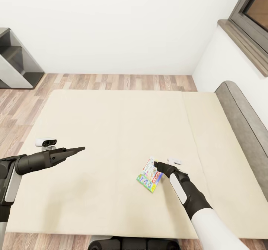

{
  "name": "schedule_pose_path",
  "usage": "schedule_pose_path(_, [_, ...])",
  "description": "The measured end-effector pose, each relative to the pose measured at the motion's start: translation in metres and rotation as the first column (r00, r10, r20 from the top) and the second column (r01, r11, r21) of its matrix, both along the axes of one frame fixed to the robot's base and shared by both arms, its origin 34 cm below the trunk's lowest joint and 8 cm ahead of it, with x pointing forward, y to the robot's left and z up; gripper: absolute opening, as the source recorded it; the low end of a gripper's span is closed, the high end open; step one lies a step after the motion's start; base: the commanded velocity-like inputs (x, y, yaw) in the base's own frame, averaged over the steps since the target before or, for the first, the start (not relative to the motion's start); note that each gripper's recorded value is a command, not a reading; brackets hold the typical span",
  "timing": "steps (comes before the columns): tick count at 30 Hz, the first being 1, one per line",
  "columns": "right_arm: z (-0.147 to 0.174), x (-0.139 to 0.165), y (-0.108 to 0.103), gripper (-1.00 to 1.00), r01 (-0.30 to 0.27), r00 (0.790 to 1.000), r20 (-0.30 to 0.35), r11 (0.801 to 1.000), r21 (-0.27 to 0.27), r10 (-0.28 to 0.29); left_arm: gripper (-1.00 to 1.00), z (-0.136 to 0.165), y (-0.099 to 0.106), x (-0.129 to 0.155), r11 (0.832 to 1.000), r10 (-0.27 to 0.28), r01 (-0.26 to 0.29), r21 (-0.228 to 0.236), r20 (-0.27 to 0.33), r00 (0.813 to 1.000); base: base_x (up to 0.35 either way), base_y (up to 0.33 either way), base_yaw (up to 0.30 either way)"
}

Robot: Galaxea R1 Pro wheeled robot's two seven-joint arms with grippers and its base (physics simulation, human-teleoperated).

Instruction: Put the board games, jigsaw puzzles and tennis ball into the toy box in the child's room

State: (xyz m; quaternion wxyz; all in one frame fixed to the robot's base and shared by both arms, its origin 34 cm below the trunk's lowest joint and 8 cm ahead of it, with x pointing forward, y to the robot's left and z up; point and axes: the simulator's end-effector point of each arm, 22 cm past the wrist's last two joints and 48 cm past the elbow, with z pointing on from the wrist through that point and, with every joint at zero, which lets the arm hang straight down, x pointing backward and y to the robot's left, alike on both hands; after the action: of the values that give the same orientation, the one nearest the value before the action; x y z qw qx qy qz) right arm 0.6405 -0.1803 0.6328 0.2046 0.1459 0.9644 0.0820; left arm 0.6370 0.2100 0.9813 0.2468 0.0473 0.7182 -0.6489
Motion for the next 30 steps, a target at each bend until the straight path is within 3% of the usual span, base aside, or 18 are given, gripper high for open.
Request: schedule_pose_path(30, [-0.026,-0.019,-0.001,1.00,-0.001,0.999,-0.049,1.000,-0.002,0.001,1.00,-0.026,-0.001,-0.002,1.000,-0.001,0.001,-0.003,-0.049,0.999,0.000,0.000,0.000])
